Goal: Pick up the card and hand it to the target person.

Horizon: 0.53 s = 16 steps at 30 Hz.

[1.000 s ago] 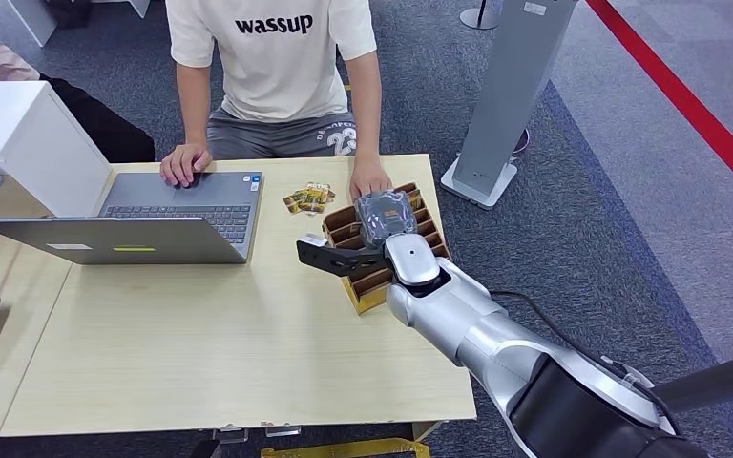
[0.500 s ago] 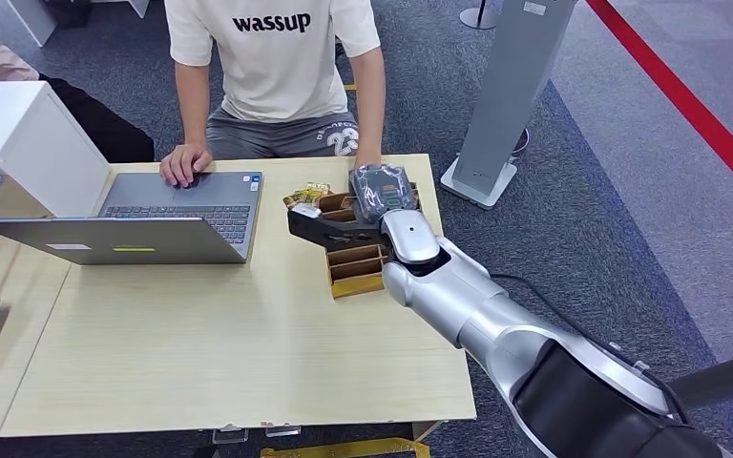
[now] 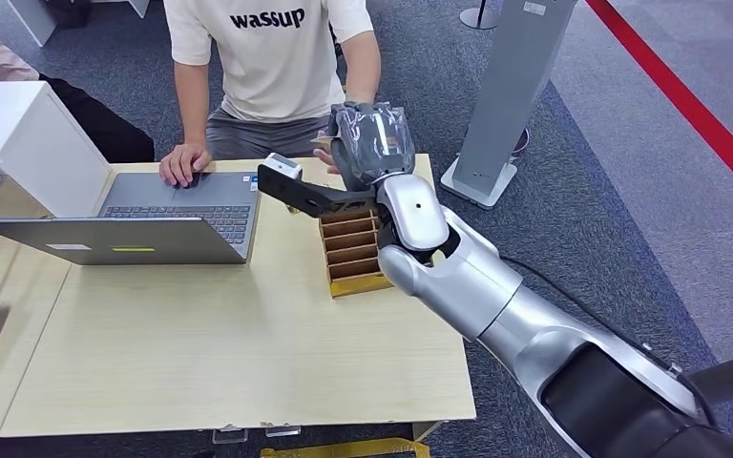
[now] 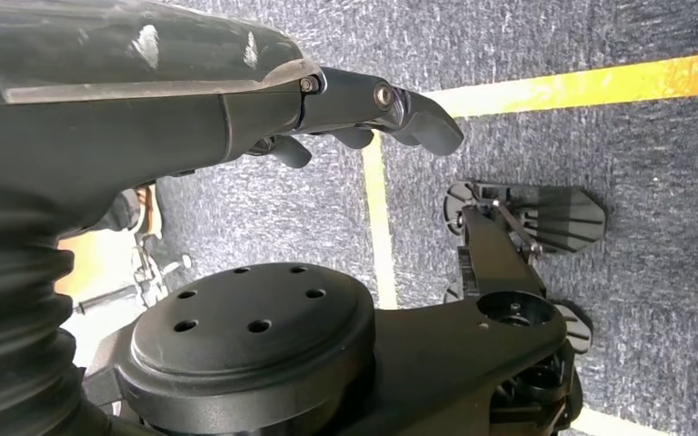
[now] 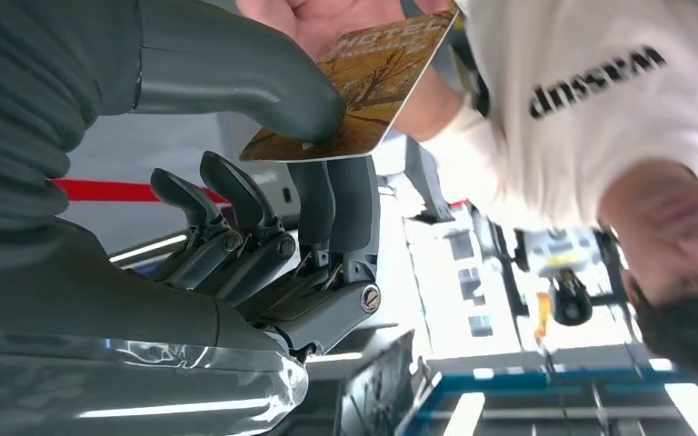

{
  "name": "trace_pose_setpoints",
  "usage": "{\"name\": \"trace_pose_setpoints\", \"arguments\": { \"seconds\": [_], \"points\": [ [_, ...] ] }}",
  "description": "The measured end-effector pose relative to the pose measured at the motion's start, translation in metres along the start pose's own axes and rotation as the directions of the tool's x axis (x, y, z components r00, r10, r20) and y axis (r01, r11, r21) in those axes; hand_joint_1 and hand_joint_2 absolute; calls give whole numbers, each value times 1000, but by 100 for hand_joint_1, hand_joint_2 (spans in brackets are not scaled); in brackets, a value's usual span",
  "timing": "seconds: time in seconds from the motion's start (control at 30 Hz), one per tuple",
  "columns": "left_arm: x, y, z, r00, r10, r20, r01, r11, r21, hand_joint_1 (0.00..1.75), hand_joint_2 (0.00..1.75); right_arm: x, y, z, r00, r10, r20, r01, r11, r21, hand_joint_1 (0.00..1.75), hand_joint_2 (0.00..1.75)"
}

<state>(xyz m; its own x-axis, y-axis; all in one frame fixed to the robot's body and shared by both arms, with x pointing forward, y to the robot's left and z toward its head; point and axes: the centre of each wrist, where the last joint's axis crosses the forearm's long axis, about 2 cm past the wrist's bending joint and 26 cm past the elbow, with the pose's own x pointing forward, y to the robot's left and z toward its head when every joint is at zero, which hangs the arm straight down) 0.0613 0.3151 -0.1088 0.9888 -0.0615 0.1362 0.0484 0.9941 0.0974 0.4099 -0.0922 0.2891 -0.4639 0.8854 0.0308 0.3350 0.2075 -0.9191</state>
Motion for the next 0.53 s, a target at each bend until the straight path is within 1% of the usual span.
{"name": "trace_pose_setpoints", "arguments": {
  "seconds": [0.17,0.2,0.23,0.3,0.33,0.37,0.43,0.53],
  "points": [
    [1,0,0,1000,-2,3,2,1000,-9,0,175,5,-3,10,997,-32,73,42,990,-138,164,175],
    [1,0,0,1000,-2,3,2,1000,-12,0,175,5,-3,11,996,-37,84,50,986,-158,143,175],
    [1,0,0,1000,-3,4,3,1000,-14,0,175,5,-2,13,995,-41,95,57,983,-174,106,175],
    [1,0,0,1000,-4,7,4,1000,-20,0,175,5,0,17,993,-50,111,71,978,-195,24,175],
    [2,-1,0,1000,-5,9,5,1000,-22,0,131,5,2,18,992,-54,114,76,977,-197,4,175],
    [2,-1,0,1000,-5,11,5,1000,-23,0,87,5,3,20,992,-58,115,80,977,-197,0,175],
    [1,0,0,1000,-4,17,5,1000,-24,0,0,4,7,23,990,-68,120,91,977,-193,0,175],
    [1,0,0,1000,1,21,0,1000,-22,0,0,5,12,27,988,-85,130,109,976,-187,0,175]
  ]
}}
